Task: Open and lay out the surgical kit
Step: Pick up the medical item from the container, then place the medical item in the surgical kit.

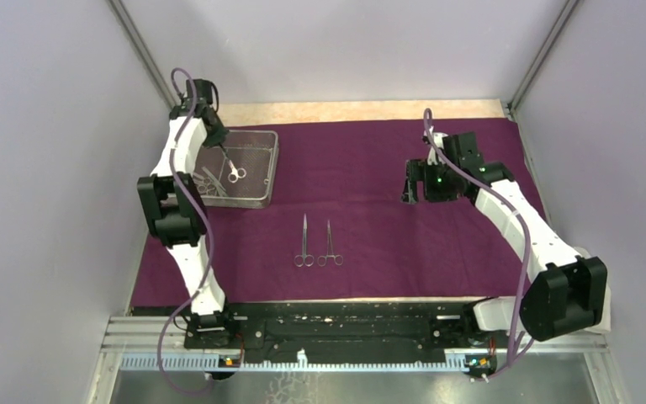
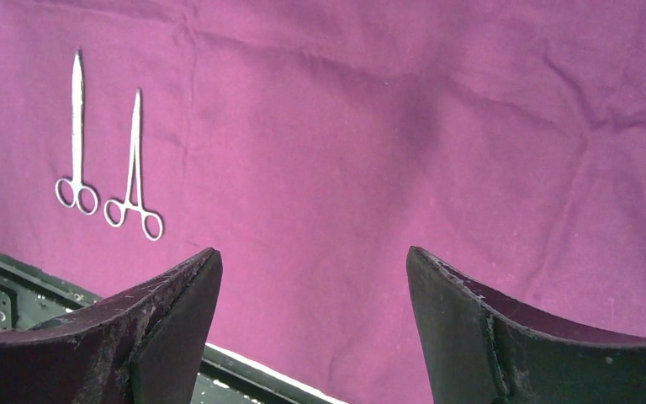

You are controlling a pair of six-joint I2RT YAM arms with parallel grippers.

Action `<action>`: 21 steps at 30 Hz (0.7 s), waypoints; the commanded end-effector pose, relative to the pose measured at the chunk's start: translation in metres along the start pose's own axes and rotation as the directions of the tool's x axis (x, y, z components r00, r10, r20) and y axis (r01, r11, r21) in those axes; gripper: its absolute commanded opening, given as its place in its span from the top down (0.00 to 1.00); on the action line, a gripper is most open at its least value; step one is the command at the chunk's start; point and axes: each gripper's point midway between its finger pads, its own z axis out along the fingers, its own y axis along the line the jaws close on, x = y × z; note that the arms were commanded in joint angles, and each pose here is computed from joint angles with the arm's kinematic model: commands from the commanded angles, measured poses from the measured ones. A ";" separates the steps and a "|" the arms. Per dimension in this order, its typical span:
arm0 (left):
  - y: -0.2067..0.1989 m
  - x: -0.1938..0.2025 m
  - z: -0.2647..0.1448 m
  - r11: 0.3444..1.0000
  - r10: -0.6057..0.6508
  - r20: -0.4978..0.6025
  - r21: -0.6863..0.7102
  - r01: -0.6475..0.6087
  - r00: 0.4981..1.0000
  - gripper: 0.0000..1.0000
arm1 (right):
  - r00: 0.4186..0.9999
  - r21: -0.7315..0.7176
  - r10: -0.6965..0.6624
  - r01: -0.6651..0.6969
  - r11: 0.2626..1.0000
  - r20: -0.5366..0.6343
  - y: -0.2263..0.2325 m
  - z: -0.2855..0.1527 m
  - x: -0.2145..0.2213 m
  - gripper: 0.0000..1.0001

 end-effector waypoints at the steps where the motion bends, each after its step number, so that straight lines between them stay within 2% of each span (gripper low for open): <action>1: -0.022 -0.029 -0.065 0.994 0.015 0.096 0.106 -0.025 0.995 1.00 | 0.995 -0.028 -0.027 0.030 0.999 0.093 0.016 -0.017 -0.012 0.19; 5: -0.042 -0.021 -0.099 0.987 0.022 0.087 0.154 -0.035 0.996 1.00 | 0.993 -0.035 -0.014 0.018 0.999 0.114 0.022 -0.028 -0.013 0.18; 11: -0.111 0.034 -0.153 0.951 0.145 0.050 0.269 -0.154 0.988 1.00 | 0.981 -0.029 -0.014 0.020 0.999 0.192 0.026 -0.047 -0.025 0.15; 16: -0.168 0.124 -0.189 0.901 0.247 -0.027 0.376 -0.219 0.969 1.00 | 0.969 0.012 -0.032 0.031 0.999 0.243 0.022 -0.067 -0.032 0.15; 21: -0.213 0.240 -0.210 0.835 0.374 -0.111 0.472 -0.282 0.921 1.00 | 0.964 0.073 0.000 -0.020 0.997 0.266 0.016 -0.091 -0.030 0.13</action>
